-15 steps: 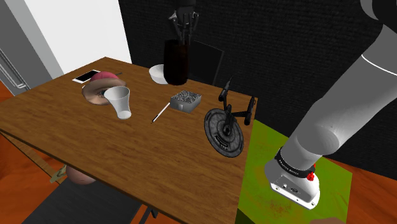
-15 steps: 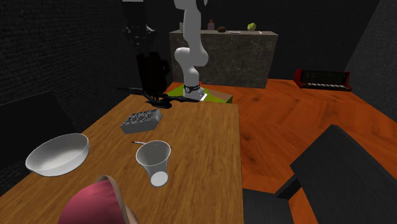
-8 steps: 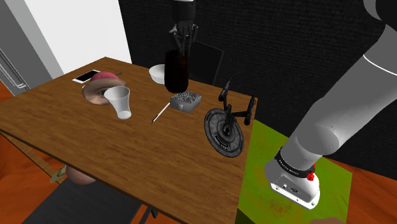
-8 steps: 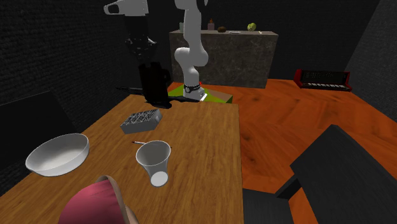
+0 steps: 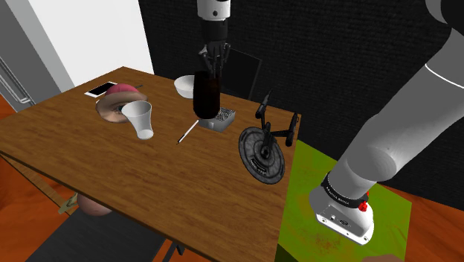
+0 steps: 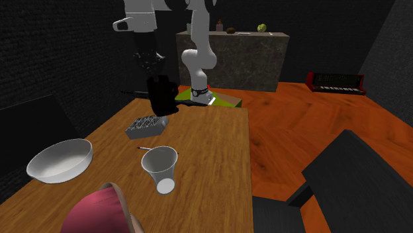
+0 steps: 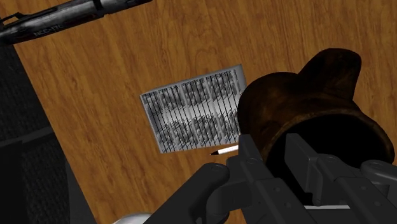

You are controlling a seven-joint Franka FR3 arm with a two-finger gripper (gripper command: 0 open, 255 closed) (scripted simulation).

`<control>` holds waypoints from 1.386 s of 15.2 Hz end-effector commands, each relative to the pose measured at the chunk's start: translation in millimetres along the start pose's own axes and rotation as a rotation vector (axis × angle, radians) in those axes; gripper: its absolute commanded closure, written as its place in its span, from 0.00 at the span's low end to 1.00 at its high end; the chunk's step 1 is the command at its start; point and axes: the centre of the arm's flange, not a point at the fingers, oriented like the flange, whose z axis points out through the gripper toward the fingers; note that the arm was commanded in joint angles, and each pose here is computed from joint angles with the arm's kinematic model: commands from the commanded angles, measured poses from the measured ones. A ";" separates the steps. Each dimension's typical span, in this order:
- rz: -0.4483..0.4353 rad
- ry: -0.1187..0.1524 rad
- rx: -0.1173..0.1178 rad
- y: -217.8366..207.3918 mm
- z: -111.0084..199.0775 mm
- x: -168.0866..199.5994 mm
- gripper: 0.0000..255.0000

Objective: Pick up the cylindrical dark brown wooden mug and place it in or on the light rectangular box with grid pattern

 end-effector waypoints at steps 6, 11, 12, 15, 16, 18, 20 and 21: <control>0.000 0.001 0.000 -0.3 37.1 1.3 1.00; 0.000 0.001 0.000 -0.3 37.1 1.3 1.00; 0.000 0.001 0.000 -0.3 37.1 1.3 1.00; 0.000 0.001 0.000 -0.3 37.1 1.2 0.00; 0.000 0.001 0.000 -0.3 37.1 1.2 0.00; 0.000 0.001 0.000 -0.3 37.1 1.3 0.00; 0.000 0.001 0.000 -0.3 23.9 1.3 0.00; 0.000 0.001 0.000 -0.3 10.7 1.3 0.00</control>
